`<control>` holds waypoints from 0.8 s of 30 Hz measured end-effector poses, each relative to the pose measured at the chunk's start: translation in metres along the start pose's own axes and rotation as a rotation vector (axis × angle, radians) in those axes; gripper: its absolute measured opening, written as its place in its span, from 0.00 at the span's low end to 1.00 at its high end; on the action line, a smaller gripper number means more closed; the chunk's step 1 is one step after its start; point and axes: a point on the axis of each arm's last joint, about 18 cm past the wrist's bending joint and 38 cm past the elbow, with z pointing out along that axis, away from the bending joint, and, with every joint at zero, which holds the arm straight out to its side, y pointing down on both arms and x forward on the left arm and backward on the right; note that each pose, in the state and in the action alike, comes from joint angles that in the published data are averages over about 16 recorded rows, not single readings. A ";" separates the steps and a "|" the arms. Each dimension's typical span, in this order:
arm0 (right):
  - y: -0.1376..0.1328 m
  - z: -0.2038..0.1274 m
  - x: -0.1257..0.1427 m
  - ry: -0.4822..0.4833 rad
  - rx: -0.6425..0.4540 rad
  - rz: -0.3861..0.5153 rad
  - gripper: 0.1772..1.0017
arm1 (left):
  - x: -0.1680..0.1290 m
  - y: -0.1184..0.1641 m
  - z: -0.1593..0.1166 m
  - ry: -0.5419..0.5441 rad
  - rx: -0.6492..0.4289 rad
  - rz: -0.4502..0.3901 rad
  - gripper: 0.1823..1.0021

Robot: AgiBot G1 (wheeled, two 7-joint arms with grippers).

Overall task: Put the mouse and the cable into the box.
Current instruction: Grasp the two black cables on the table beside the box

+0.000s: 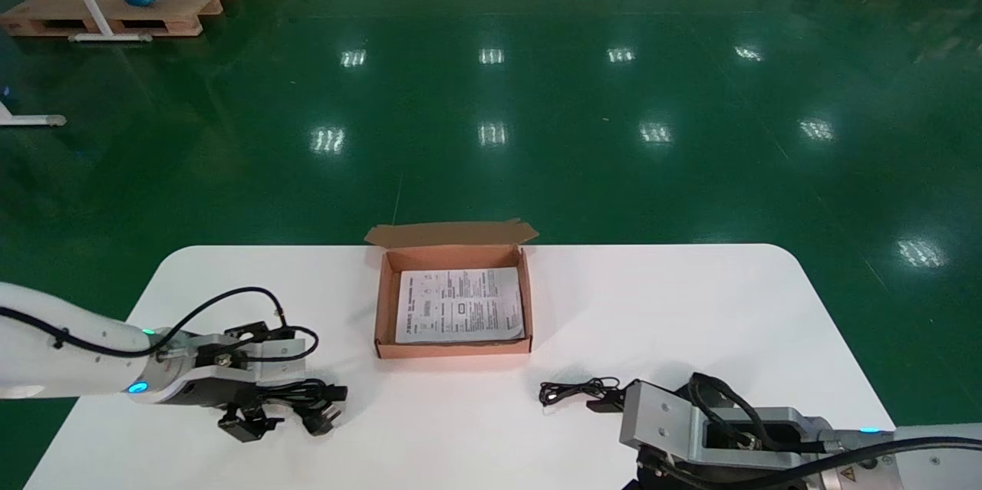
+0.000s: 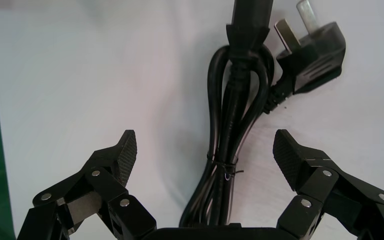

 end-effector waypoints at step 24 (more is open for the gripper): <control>0.017 0.090 0.043 0.121 -0.157 -0.153 1.00 | 0.004 0.003 0.000 0.017 -0.008 -0.001 1.00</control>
